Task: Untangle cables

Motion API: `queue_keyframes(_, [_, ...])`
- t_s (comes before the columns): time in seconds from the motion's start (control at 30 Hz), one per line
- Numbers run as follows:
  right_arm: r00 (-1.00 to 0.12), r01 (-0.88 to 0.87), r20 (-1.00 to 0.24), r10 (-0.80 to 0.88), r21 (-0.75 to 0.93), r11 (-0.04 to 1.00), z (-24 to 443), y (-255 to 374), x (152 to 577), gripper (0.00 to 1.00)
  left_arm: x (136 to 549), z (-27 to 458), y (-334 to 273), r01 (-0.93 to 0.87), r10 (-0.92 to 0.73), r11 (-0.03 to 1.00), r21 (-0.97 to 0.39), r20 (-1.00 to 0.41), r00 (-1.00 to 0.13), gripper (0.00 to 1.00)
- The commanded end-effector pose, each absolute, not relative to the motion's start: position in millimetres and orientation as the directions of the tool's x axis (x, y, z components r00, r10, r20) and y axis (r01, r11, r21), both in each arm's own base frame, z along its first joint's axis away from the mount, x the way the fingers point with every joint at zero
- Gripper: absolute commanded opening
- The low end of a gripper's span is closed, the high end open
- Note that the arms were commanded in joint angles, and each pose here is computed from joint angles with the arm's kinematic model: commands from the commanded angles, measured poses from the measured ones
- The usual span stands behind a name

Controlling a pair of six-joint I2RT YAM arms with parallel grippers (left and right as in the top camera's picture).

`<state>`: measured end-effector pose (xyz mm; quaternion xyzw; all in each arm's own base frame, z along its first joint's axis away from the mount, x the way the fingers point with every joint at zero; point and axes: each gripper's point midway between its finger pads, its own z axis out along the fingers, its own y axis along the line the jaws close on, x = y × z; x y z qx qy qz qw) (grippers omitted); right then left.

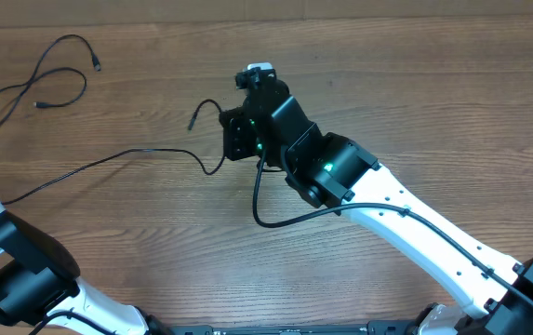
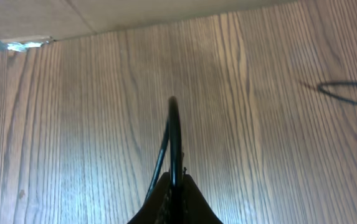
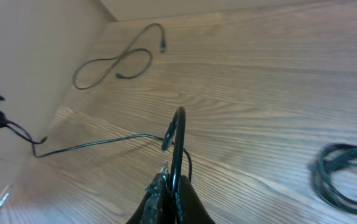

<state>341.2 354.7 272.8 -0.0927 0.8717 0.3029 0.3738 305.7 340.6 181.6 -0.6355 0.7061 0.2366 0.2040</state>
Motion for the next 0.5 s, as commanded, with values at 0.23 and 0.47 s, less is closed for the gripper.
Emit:
queue_keyframes(0.23, [-0.711, -0.422, -0.703, 0.026, 0.455, 0.784, 263, 374, 337, 0.04, 298, 185, 363, -0.998, -0.787, 0.034, 0.053, -0.614, -0.059, 0.24])
queue_keyframes(0.47, [-0.711, -0.422, -0.703, 0.025, 0.455, 0.784, 262, 374, 337, 0.04, 339, 166, 329, -0.939, -0.846, 0.337, -0.065, -0.458, -0.272, 0.21])
